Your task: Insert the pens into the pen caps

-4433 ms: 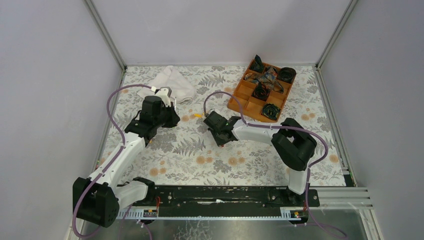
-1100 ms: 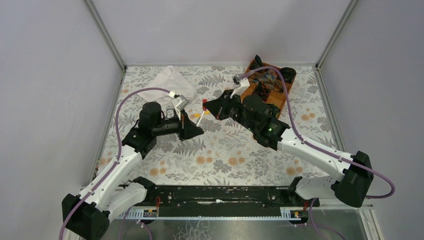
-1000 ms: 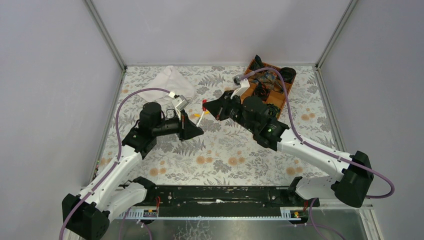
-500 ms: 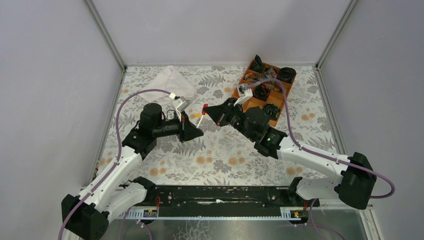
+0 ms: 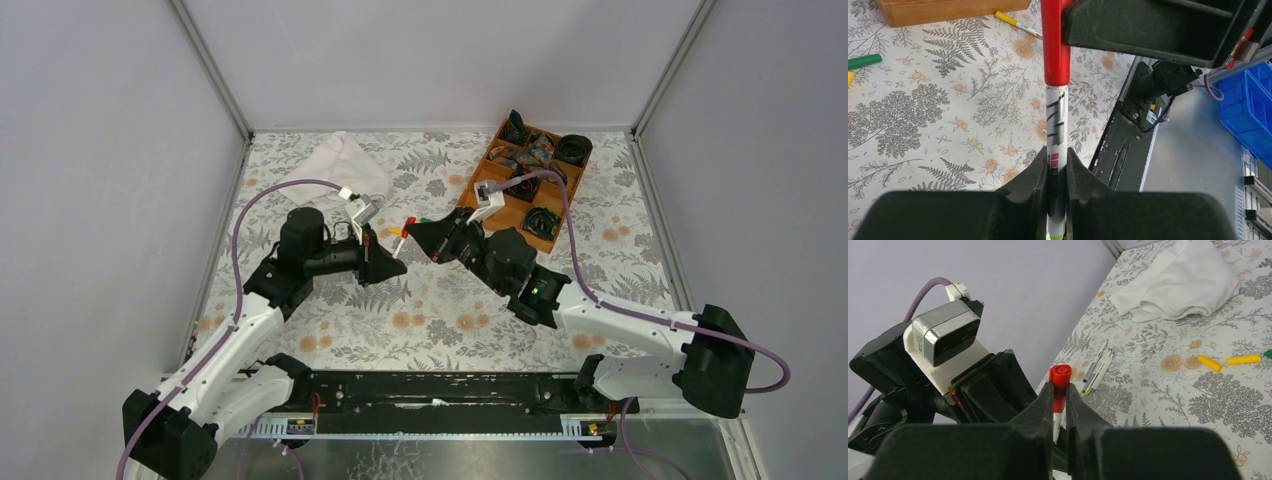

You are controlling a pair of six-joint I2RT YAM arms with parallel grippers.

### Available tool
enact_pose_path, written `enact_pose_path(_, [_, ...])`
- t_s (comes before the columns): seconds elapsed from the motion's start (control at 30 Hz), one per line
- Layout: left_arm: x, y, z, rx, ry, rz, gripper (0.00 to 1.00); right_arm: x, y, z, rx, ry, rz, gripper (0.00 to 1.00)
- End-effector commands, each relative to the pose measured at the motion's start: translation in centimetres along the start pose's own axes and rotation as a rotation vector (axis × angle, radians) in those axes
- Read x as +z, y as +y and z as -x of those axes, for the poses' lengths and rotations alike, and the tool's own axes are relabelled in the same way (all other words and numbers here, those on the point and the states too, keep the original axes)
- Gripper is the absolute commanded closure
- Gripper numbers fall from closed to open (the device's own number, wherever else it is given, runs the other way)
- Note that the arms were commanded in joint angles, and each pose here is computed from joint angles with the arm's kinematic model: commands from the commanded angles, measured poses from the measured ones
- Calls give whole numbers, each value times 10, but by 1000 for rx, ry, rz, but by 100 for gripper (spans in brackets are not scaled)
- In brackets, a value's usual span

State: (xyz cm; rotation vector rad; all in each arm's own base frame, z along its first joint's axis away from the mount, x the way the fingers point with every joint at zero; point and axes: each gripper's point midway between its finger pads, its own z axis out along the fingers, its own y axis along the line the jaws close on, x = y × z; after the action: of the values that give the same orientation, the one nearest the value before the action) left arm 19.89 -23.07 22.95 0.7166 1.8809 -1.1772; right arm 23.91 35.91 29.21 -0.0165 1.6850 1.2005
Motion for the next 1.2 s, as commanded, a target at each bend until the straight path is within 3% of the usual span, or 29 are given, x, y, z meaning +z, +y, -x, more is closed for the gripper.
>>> enact_pose_path(0.0, [-1,0,23,91,-86,14,100,-18,9,-26,-41,100,52,74])
enact_pose_path(0.07, [-2,0,24,93,-88,16,100,-25,6,-20,-72,87,37,51])
enact_pose_path(0.13, [-2,0,24,93,-89,15,100,-31,3,-12,-119,79,19,35])
enact_pose_path(0.23, [-1,0,24,91,-86,11,100,-36,8,7,-165,69,52,23])
enact_pose_path(0.33, [-1,-1,23,90,-84,6,100,-36,12,24,-179,76,108,19])
enact_pose_path(0.73, [-2,-7,23,98,-85,-22,100,-15,42,57,-139,122,352,22])
enact_pose_path(1.0, [-3,-9,24,103,-89,-29,100,1,45,56,-100,148,400,33])
enact_pose_path(1.17, [-3,-11,23,101,-86,-40,100,5,46,53,-79,161,419,46])
